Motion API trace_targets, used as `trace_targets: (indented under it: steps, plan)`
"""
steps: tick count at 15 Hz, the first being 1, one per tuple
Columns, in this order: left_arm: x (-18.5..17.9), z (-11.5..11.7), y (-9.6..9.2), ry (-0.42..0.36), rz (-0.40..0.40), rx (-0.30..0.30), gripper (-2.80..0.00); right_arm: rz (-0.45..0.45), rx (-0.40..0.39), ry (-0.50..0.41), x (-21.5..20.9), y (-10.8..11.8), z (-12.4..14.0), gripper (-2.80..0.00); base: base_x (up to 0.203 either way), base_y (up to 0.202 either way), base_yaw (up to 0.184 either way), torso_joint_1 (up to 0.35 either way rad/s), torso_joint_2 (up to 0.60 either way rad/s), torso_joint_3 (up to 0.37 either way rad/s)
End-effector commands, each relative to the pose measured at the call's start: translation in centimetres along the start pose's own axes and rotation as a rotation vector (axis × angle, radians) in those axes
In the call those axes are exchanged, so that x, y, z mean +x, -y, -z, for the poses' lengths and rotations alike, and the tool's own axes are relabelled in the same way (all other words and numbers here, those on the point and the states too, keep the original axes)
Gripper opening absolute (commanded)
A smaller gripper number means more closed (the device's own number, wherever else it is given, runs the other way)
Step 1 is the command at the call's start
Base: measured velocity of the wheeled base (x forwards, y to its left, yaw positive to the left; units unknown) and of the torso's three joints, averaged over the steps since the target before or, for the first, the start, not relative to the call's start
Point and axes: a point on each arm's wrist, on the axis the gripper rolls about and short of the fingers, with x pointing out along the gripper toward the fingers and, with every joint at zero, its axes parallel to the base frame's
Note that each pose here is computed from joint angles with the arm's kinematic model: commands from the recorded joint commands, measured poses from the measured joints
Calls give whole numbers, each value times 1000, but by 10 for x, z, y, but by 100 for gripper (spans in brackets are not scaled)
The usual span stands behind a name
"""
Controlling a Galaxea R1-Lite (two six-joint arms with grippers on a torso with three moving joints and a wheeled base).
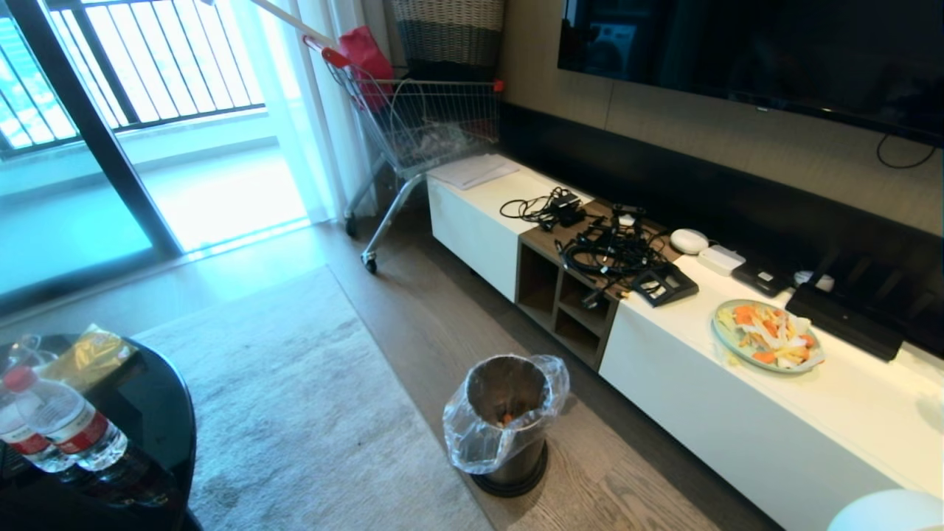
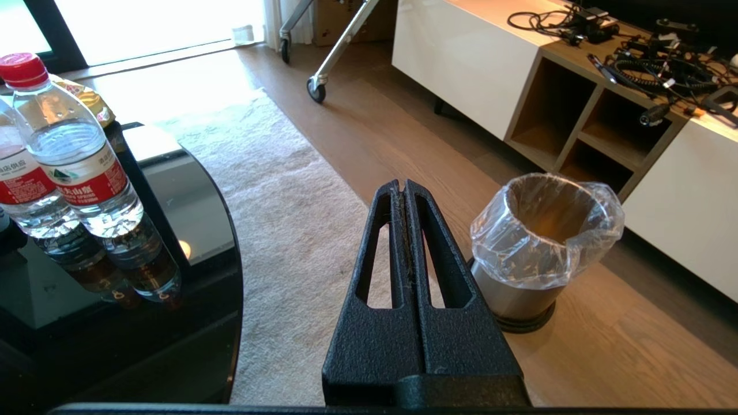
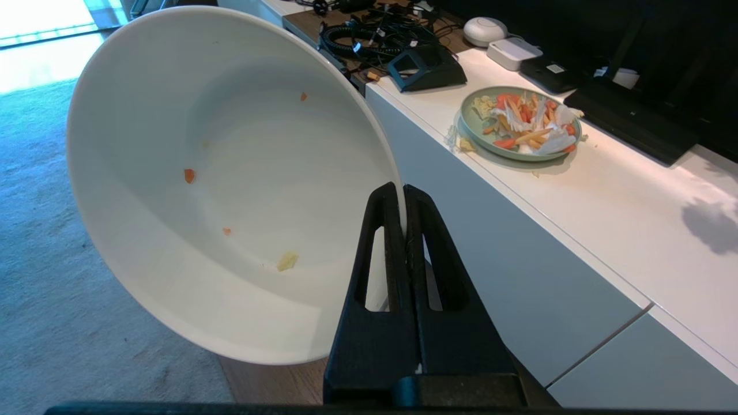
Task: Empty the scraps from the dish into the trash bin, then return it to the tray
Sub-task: Put the bowl back to the table
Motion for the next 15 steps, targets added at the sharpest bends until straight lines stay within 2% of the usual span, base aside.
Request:
trace_targets:
  steps: [1, 15]
  plan:
    - [0, 0, 0, 1, 0, -1, -280, -1, -1, -1, 0, 0, 0, -280, 0, 0, 0, 0, 0, 0]
    - [0, 0, 0, 1, 0, -1, -280, -1, -1, -1, 0, 0, 0, -280, 0, 0, 0, 0, 0, 0]
